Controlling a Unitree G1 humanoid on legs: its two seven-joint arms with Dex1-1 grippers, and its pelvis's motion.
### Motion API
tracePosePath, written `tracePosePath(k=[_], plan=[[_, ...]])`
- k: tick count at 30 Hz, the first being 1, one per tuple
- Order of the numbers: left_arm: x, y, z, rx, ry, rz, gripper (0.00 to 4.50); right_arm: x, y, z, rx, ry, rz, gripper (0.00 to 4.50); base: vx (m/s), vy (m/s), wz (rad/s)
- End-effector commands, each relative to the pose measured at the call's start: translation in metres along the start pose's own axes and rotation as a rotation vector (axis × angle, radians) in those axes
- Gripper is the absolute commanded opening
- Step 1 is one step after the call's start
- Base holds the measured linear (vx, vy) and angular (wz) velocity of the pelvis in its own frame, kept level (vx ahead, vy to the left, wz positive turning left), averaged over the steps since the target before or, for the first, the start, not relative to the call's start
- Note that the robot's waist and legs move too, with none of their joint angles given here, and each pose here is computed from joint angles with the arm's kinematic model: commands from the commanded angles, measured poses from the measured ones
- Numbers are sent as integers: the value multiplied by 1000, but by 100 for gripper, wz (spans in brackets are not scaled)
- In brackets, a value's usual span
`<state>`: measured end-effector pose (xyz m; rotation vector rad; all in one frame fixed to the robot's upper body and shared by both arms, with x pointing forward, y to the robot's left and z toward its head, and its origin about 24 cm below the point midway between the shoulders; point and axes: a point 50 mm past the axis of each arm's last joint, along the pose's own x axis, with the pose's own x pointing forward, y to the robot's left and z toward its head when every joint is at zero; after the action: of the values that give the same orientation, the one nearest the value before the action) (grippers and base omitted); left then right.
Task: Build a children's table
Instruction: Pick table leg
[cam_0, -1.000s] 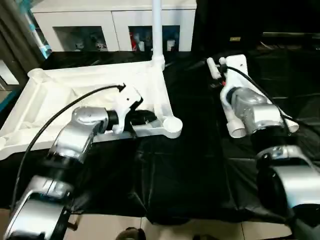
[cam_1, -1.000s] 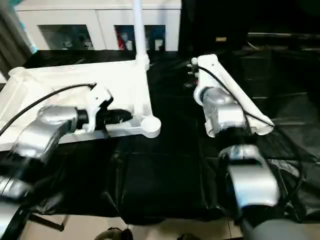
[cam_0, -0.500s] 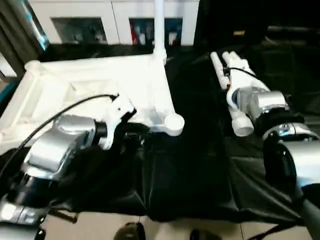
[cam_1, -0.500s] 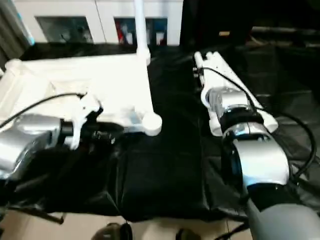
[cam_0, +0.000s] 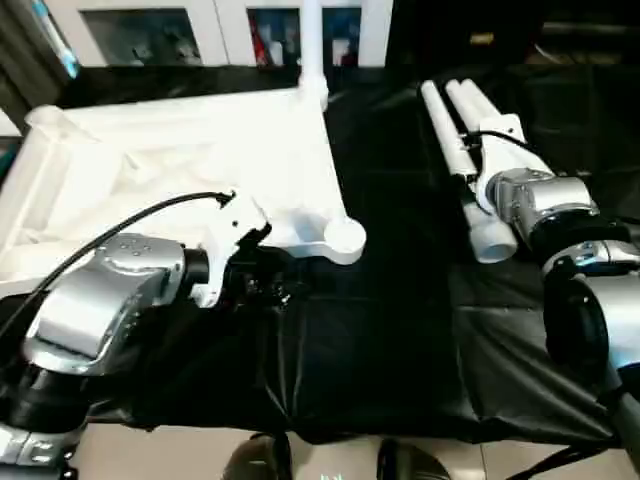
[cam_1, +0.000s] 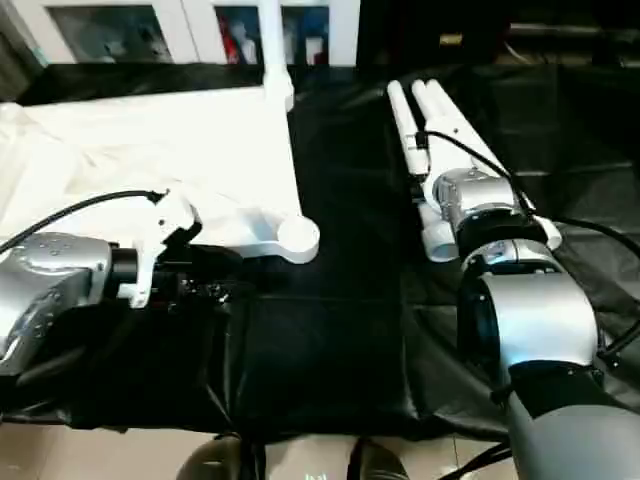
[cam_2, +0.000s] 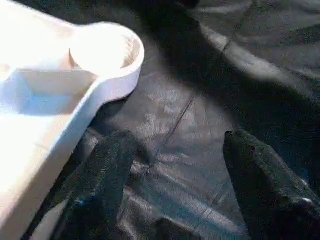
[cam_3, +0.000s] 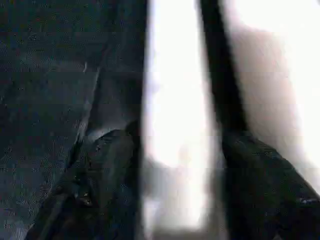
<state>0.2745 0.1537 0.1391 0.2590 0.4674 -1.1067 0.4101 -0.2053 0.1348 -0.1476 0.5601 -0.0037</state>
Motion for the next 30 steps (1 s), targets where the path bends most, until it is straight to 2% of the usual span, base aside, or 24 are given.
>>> tracePosePath(k=[1, 4, 5, 6, 8, 11, 15, 24, 27, 29, 30], plan=[[-5, -3, 2, 4, -3, 2, 376, 0, -1, -9, 31, 59, 30, 298, 0, 0, 0], [-6, -3, 4, 5, -3, 3, 395, 0, -2, -10, 50, 72, 39, 292, 0, 0, 0], [-6, -3, 6, 7, -2, 7, 407, 0, -3, -11, 53, 82, 46, 263, 0, 0, 0], [-7, -3, 7, 9, -3, 9, 407, -1, -3, -11, 42, 90, 49, 263, 0, 0, 0], [-8, -3, 8, 11, -4, 11, 438, -1, -4, -11, 33, 95, 48, 249, 0, 0, 0], [-10, -4, 9, 13, -1, 4, 449, -1, -4, -11, 24, 107, 64, 212, 0, 0, 0], [-9, -5, 10, 12, 4, -2, 450, -1, -7, -14, 16, 114, 50, 188, 0, 0, 0], [-7, 9, 17, 29, -31, 106, 450, 0, -10, -20, -1, 125, 43, 183, 0, 0, 0], [-7, 12, 20, 36, -52, 133, 450, 0, -10, -20, 23, 113, 42, 182, 0, 0, 0], [-7, 17, 25, 52, -81, 172, 450, 1, -9, -18, 84, 79, 44, 182, 0, 0, 0], [-7, 17, 25, 52, -81, 172, 450, 1, -9, -18, 84, 79, 44, 182, 0, 0, 0]])
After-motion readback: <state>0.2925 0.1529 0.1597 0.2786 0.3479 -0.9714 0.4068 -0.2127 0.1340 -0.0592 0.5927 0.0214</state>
